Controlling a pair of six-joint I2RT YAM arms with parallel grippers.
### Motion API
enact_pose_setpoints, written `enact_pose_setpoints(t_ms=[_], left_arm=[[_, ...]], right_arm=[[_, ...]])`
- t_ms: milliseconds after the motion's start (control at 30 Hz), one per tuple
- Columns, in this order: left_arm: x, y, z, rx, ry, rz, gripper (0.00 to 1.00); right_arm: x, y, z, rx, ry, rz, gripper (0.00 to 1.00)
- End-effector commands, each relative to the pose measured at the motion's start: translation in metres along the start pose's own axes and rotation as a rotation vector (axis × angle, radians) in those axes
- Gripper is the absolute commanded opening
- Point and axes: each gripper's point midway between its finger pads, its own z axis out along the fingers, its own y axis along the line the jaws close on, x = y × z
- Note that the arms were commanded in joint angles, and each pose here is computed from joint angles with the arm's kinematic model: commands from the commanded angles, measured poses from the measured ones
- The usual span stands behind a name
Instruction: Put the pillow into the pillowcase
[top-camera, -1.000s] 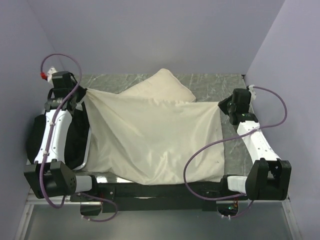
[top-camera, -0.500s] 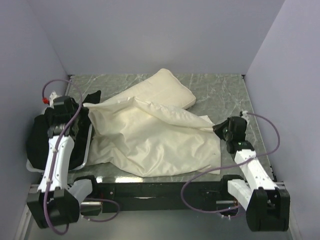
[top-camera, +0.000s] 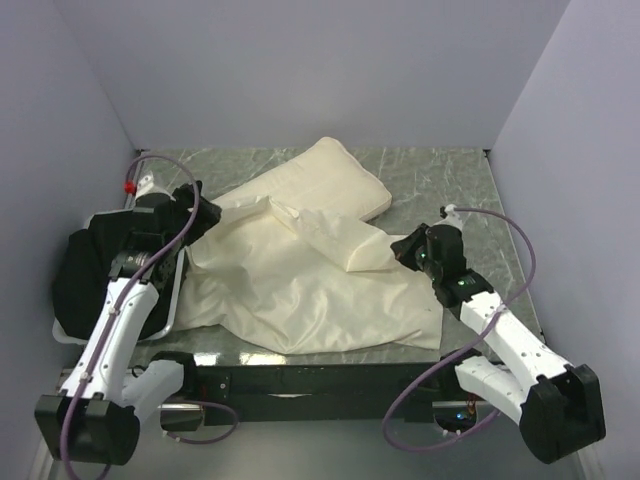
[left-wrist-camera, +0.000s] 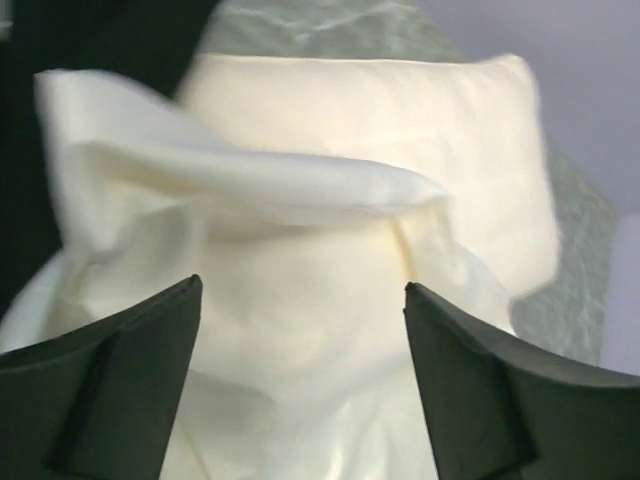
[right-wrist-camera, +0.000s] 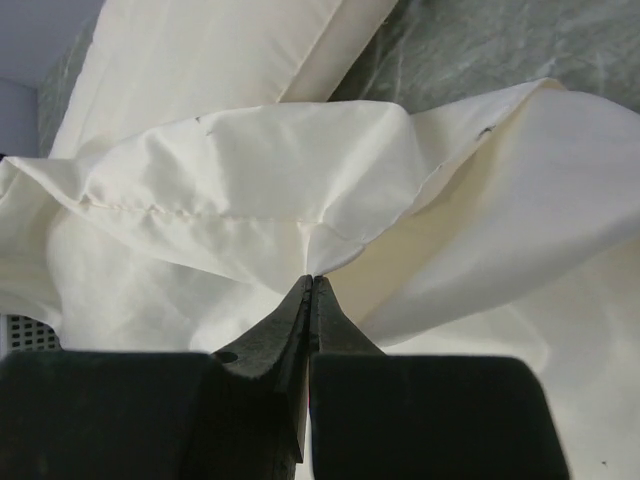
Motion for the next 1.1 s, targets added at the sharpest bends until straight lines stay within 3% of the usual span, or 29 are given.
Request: enact_pose_setpoints(t_ms=[0,133,267,367,500,633,900,1067], left_arm=[[-0.031,-0.06,-0.035,0.158,-0.095,0.127,0.9],[0.025,-0.102,-0.041,0.332,0.046,0.141,0.9],[0.116,-0.142,-0.054,0.469,0.198,0.216,0.88],[0.175,-0.163,-0.065,0.56,0.263,0.273,0.84],[0.221,-0.173,-0.072,0.605,0.261,0.303,0.84],[0.236,-0.191,-0.074,0.68,0.206,0.204,0.85],[0.261,-0.205,-0.075,0.743,0.148,0.182,0.85],[0.265,-0.2,-0.067,0.691,0.104,0.146,0.85]], right_arm=[[0.008,0.031,0.002,-0.073,-0.005,-0.034,0.0],[0.023,0.063,-0.001,-0.144,0.033,-0.044,0.0],[0.033,0.091,-0.001,-0.174,0.06,-0.064,0.0],[0.039,0.11,0.001,-0.199,0.089,-0.082,0.0],[0.04,0.133,-0.001,-0.218,0.12,-0.109,0.0],[0.05,0.148,-0.004,-0.25,0.161,-0.111,0.0],[0.066,0.162,-0.006,-0.263,0.217,-0.132,0.0],[0.077,0.161,-0.004,-0.257,0.244,-0.132,0.0]])
